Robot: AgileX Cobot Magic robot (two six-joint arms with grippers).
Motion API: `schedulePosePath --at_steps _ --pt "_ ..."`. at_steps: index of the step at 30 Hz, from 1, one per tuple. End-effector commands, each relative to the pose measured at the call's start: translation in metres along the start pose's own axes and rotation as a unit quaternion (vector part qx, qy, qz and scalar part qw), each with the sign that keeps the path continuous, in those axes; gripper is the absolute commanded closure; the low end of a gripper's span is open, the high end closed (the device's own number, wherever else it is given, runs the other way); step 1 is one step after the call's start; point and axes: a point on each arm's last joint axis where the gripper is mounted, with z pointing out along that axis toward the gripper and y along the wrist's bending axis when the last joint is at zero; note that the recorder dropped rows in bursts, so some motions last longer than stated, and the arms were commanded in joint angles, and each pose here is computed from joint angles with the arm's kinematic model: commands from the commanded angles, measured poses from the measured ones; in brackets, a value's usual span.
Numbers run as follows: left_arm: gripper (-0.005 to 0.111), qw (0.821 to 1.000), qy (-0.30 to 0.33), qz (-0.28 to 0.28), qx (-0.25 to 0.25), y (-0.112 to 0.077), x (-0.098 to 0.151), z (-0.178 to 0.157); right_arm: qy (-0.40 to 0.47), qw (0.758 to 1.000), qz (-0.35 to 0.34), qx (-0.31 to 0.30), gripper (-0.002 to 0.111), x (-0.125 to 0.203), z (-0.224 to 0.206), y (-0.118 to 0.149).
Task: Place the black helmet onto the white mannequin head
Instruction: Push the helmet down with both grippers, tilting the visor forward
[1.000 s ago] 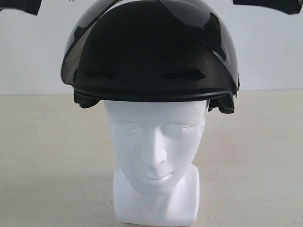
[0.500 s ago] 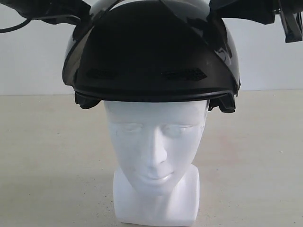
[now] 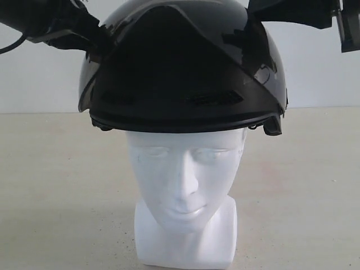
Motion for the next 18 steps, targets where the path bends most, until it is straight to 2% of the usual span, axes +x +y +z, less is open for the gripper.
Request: schedulePosePath --at_steps 1,10,18 --pt "0.102 0.999 0.032 0.001 0.038 -0.008 0.008 0.003 0.080 0.997 -0.003 -0.006 0.108 0.016 0.001 0.001" --pt "0.102 0.997 0.051 0.008 0.062 -0.015 0.012 -0.005 0.094 0.995 0.009 0.019 0.108 0.024 0.002 -0.008" --pt "0.102 0.996 0.061 0.001 0.066 -0.020 0.030 -0.006 0.106 0.994 0.023 0.023 0.108 0.033 0.004 -0.016"
